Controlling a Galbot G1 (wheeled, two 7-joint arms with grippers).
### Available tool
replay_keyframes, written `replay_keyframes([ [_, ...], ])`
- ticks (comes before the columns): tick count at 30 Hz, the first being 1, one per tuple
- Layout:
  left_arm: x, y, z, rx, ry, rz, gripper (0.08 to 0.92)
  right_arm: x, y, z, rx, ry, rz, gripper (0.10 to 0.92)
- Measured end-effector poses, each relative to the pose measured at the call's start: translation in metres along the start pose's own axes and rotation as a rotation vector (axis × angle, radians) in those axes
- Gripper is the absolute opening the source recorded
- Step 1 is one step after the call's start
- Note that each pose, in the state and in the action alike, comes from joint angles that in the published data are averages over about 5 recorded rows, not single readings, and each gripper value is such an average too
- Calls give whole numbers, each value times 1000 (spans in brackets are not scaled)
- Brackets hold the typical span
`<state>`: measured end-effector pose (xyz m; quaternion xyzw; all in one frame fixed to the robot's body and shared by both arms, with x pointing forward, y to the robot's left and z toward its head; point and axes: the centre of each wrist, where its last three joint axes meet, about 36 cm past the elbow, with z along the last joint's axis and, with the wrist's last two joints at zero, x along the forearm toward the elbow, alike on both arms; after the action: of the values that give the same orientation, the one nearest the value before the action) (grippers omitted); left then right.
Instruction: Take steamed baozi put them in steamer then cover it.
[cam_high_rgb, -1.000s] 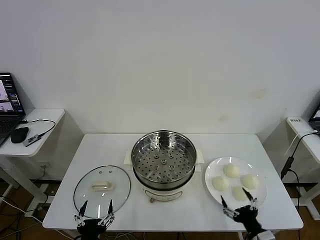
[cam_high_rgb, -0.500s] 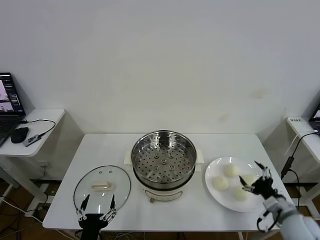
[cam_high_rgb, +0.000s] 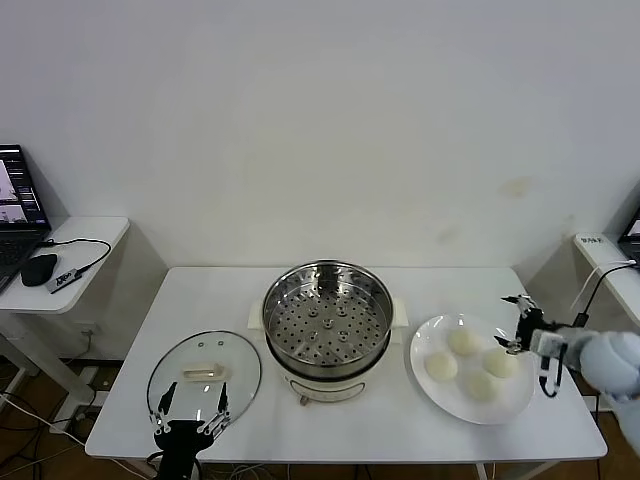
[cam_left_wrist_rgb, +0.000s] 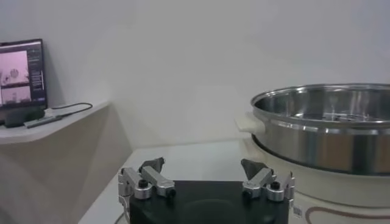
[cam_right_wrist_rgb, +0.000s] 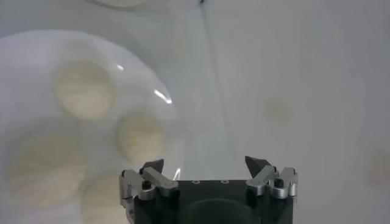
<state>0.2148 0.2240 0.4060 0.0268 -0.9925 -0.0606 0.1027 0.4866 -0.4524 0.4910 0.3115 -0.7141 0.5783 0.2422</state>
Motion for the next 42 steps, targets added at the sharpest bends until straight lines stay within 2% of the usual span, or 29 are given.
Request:
replay_keyframes([
  [8,-3,2,0,-19,-9,-7,823,-34,-47,-4,81,23,-237,823],
  [16,-7,3,0,-43,-18,-6,823,-63,-64,-7,116,62,-388,823],
  [35,-12,9,4,-77,-17,-3,823,-117,-64,-25,100,73,-485,822],
  [42,-13,11,2,-79,-24,-5,823,-133,-59,-30,100,81,-498,795],
])
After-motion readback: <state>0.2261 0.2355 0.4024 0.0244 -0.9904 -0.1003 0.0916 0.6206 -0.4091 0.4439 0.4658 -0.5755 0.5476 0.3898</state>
